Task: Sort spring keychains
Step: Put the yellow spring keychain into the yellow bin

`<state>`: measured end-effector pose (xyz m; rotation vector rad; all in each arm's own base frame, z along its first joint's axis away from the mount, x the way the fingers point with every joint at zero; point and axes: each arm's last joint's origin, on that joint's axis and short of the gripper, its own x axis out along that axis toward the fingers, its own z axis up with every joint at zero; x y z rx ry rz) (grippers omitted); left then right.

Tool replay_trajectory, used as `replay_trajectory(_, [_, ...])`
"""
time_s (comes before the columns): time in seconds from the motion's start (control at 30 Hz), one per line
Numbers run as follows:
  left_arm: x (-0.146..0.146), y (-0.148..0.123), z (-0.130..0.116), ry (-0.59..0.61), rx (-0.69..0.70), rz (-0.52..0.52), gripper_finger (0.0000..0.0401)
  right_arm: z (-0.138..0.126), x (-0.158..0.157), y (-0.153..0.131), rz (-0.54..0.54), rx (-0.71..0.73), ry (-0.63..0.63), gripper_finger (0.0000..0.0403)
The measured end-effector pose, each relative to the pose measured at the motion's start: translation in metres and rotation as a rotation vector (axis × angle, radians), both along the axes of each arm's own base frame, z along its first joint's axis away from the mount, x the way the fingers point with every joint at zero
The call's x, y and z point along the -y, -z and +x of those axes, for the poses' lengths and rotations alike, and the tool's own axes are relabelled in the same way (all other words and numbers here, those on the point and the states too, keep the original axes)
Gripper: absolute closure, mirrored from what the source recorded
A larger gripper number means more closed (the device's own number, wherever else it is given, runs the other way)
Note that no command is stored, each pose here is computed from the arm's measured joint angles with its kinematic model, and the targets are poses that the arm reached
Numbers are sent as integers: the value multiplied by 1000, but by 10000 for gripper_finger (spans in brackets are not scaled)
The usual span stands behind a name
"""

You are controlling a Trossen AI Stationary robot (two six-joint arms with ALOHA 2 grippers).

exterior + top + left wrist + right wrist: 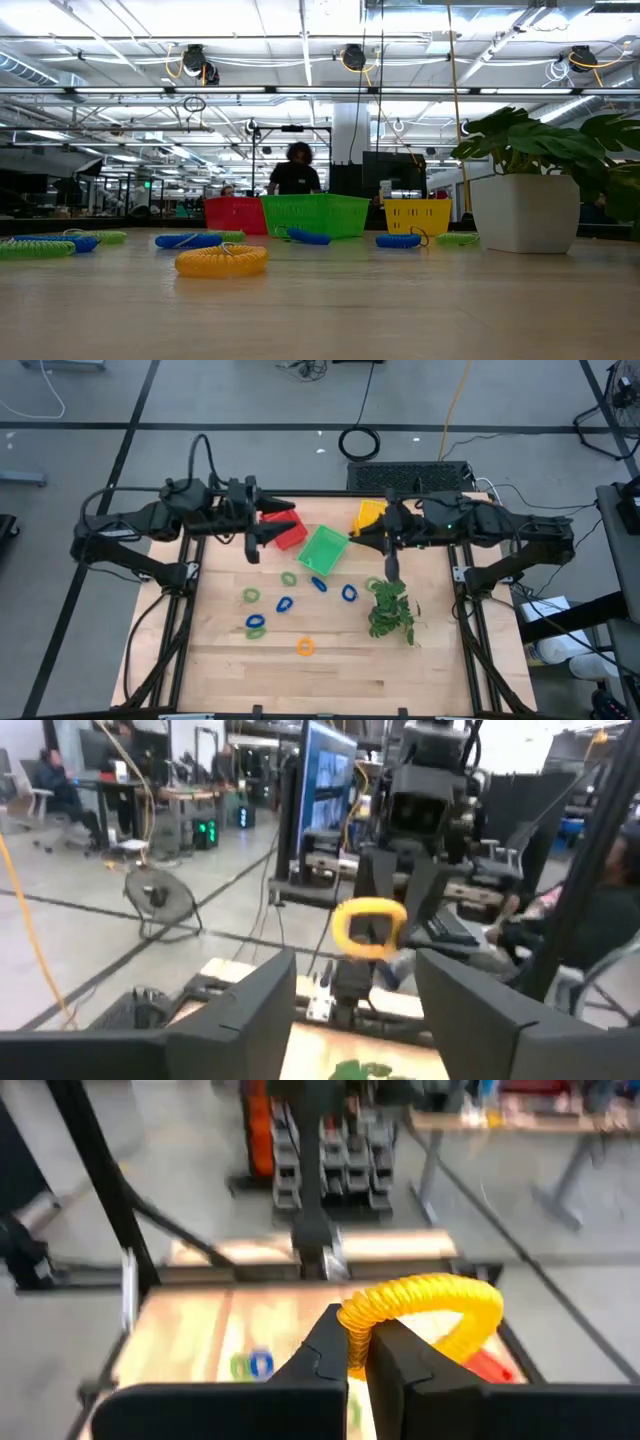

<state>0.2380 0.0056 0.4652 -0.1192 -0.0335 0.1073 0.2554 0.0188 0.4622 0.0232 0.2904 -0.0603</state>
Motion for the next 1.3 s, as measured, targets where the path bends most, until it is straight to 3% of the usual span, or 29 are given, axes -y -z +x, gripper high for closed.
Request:
replay_trajectory(0.2, [0,-3,-7,3,1,-21,159,-13,-5,14,55,-241,54,403])
replay_trajectory(0.53, [0,-2,-9,2,-5,-22,157,-28,-9,38,204,-551,136,403])
replay_trajectory(0.87, [0,-2,-9,1,-6,-20,157,-16,-17,69,320,-884,56,402])
replay_trajectory(1.3, [0,-2,-9,2,-7,-19,157,-8,-7,77,292,-943,69,402])
